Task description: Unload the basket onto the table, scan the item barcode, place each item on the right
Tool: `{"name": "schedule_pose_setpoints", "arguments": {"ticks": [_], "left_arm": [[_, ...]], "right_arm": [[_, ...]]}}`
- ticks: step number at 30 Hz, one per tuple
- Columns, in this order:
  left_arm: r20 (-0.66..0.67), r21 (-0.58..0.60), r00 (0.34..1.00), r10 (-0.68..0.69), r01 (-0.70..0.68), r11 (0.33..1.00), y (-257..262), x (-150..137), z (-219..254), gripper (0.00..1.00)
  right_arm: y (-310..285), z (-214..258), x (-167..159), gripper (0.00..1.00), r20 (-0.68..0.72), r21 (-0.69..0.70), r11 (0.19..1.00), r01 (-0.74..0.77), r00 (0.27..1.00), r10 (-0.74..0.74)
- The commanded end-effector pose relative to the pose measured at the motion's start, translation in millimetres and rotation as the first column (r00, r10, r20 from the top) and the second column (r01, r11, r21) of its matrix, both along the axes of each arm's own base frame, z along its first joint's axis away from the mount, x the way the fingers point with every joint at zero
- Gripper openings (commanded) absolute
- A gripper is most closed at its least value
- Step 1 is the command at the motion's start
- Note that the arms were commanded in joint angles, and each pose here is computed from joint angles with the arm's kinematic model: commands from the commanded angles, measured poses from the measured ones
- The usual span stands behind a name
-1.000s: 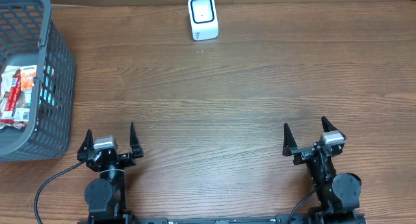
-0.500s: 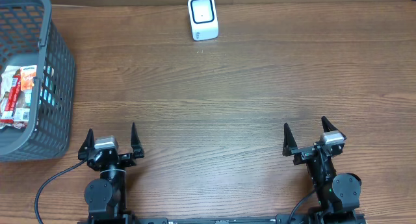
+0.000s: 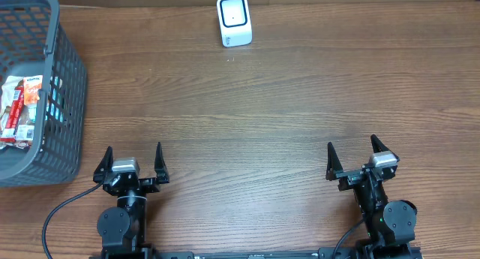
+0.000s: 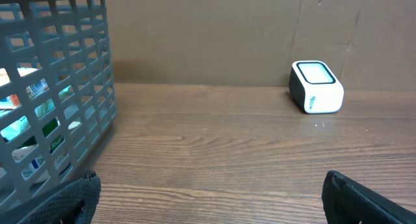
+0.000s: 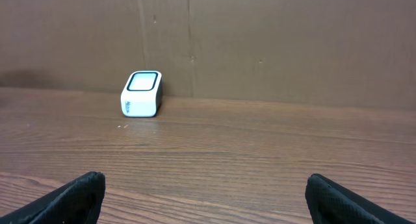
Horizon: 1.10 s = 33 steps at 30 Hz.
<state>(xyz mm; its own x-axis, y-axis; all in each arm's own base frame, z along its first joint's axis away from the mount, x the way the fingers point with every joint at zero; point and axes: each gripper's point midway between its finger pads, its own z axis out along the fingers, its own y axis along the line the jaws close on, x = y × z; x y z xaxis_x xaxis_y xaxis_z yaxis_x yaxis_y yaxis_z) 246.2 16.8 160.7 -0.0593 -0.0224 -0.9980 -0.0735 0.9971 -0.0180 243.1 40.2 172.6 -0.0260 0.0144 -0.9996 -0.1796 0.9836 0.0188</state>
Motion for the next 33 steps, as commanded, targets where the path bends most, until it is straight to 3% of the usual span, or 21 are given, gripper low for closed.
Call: {"name": "schedule_pose_setpoints", "arguments": {"ticks": [1, 26, 33], "left_arm": [[0.005, -0.005, 1.0, -0.021, 0.021, 1.0, -4.2, 0.0, 0.2, 1.0], [-0.015, -0.01, 1.0, -0.024, 0.023, 1.0, -4.6, -0.4, -4.3, 1.0], [0.06, -0.097, 0.987, -0.151, 0.156, 0.983, -27.9, -5.2, 30.1, 1.0]], "right_arm": [[-1.4, -2.5, 0.3, 1.0, 0.001, 0.002, 1.0, 0.01, 1.0, -0.01], [-1.4, -2.5, 0.3, 1.0, 0.001, 0.002, 1.0, 0.01, 1.0, -0.01], [-1.4, -2.5, 0.3, 1.0, 0.001, 0.002, 1.0, 0.01, 1.0, -0.01]]}}
